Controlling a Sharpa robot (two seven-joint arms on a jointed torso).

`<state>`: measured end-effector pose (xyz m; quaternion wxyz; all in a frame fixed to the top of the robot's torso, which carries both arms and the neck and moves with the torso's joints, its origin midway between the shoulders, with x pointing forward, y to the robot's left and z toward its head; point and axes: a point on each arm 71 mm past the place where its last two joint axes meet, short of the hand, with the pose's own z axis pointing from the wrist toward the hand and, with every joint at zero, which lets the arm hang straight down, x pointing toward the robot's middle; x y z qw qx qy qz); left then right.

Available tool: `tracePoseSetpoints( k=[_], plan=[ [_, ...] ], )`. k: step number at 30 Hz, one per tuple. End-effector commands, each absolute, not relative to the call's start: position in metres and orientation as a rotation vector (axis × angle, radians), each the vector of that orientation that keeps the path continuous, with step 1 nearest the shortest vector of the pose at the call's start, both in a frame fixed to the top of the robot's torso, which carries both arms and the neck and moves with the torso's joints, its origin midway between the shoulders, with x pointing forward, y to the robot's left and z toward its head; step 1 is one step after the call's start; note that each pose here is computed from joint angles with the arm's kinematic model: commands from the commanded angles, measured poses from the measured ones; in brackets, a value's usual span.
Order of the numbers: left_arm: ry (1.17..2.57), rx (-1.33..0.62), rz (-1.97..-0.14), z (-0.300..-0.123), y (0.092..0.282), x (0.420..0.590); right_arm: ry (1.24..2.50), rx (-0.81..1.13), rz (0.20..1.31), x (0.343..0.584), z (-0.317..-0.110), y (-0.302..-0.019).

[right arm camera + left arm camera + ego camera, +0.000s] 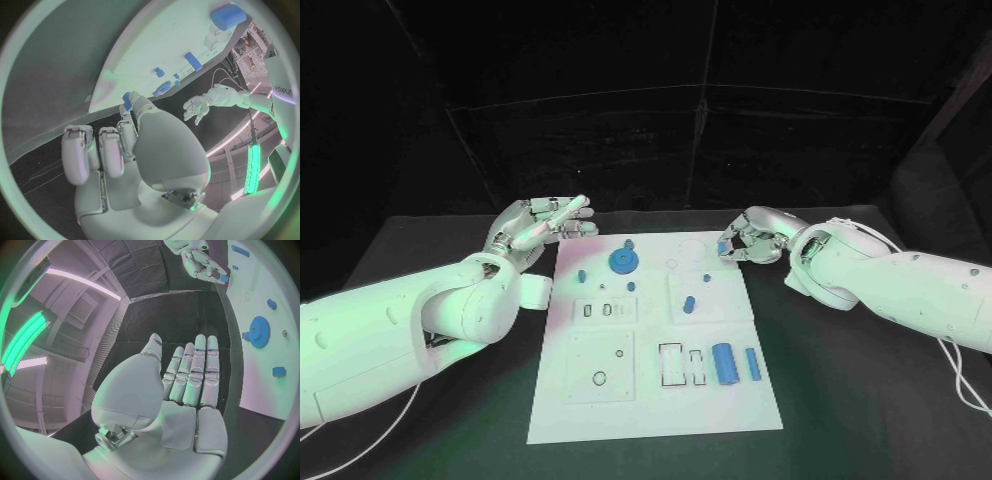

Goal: Assemble the parts on the task board

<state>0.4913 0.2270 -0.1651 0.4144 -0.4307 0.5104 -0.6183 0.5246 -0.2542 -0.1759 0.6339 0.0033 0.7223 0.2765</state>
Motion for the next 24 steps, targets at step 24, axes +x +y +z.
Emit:
tracePoseSetpoints(
  k=[24],
  plan=[
    [1.282, -1.072, -1.561, -0.162, 0.23, 0.49, 1.615, -0.003, 0.71, 0.483, -0.158, -0.124]
  ],
)
